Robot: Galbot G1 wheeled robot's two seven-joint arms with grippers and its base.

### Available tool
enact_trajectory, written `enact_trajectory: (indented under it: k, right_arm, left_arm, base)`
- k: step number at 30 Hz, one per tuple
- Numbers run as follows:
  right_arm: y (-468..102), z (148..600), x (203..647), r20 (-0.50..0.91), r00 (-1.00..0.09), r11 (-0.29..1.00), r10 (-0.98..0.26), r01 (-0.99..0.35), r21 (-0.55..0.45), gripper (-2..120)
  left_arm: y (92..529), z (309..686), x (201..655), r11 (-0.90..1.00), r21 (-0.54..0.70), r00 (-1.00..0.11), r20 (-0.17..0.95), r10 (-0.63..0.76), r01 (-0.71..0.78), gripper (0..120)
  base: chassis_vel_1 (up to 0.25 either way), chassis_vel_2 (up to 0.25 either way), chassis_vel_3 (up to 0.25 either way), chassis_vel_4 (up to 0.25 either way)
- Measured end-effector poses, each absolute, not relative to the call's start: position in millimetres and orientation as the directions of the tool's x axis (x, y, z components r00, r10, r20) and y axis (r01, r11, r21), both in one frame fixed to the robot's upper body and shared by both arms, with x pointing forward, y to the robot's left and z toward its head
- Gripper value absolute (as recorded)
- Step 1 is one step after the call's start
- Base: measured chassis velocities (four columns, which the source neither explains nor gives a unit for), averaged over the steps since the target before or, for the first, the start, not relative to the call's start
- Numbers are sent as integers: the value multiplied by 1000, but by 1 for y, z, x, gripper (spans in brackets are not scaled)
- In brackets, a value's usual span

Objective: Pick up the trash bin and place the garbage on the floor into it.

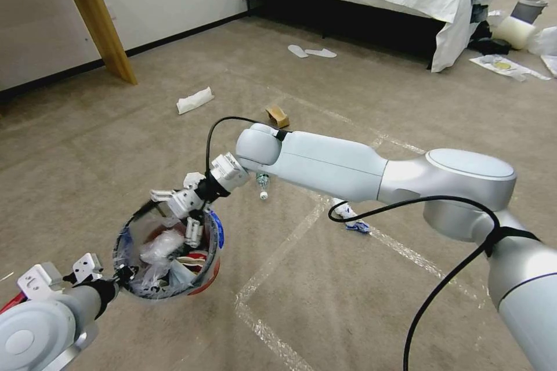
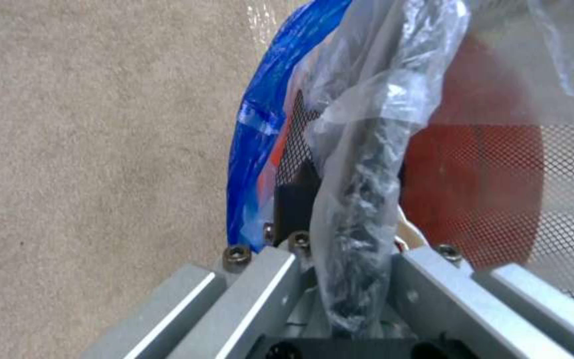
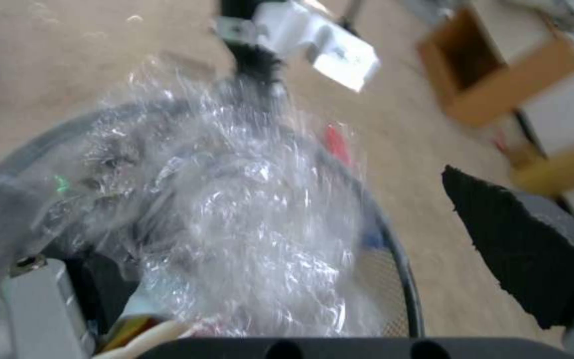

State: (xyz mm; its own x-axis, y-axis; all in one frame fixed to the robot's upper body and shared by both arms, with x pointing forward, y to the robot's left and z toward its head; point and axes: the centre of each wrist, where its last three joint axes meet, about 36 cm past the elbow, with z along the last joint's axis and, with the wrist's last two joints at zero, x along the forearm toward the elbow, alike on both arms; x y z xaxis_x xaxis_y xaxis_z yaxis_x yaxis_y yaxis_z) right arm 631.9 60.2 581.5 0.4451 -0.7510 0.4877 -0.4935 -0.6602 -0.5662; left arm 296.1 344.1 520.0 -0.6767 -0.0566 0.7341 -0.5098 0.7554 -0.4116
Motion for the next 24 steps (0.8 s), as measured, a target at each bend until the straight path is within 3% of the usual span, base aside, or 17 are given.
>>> enact_trajectory:
  k: [1, 3, 10, 12, 16, 18, 24]
  right_arm:
    - [62, 584, 625, 397, 454, -601, -798, -549, -580, 100]
    - [62, 587, 616, 352, 435, -558, -829, -595, -579, 100]
    - [63, 580, 609, 317, 466, -562, -826, -650, -511, 100]
    - [58, 571, 611, 249, 492, -551, -834, -730, -404, 100]
    - [56, 566, 610, 211, 518, -559, -829, -767, -315, 100]
    - [51, 564, 613, 167, 570, -592, -805, -789, -164, 100]
    - [47, 560, 615, 87, 626, -629, -775, -777, -19, 100]
  left_arm:
    - [344, 520, 296, 756, -411, -677, 734, -57, -510, 0]
    - [344, 520, 296, 756, -411, -676, 735, -57, -510, 0]
    - [344, 521, 296, 759, -410, -678, 733, -56, -506, 0]
    - [343, 522, 295, 760, -409, -677, 734, -55, -505, 0]
    - [343, 522, 294, 760, -408, -677, 734, -55, -505, 0]
    - [342, 522, 293, 760, -410, -678, 733, -54, -504, 0]
    - [342, 523, 293, 761, -410, -679, 732, -54, -503, 0]
  base:
    - [0, 0, 0, 0]
    - [0, 0, 0, 0]
    - [0, 0, 0, 0]
    - [0, 0, 0, 0]
    - [0, 0, 0, 0]
    - [0, 0, 0, 0]
    - [0, 0, 0, 0]
